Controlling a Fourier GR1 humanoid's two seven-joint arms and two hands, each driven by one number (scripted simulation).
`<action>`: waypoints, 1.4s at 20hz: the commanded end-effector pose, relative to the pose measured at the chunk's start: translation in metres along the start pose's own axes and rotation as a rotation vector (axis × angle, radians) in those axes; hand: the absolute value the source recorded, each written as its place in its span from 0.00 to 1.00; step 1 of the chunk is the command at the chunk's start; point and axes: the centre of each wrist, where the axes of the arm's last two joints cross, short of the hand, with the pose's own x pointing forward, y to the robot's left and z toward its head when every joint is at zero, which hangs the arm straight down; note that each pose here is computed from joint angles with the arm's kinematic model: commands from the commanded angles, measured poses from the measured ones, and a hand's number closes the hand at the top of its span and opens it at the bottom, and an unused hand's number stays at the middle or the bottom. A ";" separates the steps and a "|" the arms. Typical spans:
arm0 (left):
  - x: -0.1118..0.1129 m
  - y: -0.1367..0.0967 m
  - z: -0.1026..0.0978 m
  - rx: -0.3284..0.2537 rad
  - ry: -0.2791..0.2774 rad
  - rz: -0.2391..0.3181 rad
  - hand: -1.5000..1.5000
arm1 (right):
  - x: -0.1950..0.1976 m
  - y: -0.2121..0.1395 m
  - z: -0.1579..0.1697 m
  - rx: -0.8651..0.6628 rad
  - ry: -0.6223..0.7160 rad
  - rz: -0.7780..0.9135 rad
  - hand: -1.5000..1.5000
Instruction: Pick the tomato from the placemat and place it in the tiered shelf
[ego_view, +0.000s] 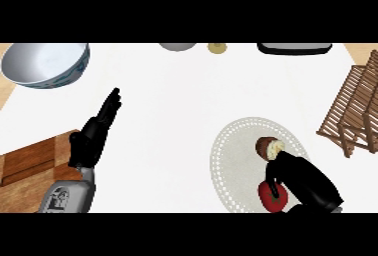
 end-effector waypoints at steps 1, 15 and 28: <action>-0.002 -0.002 0.004 0.022 0.007 -0.006 0.50 | -0.047 -0.008 0.064 0.034 -0.152 0.021 1.00; -0.009 0.005 0.012 0.051 0.028 0.008 0.50 | -0.159 -0.076 0.213 -0.227 -0.489 -0.337 1.00; -0.012 -0.002 0.000 0.024 0.005 -0.012 0.50 | -0.186 -0.178 0.302 -0.619 -0.404 -0.376 1.00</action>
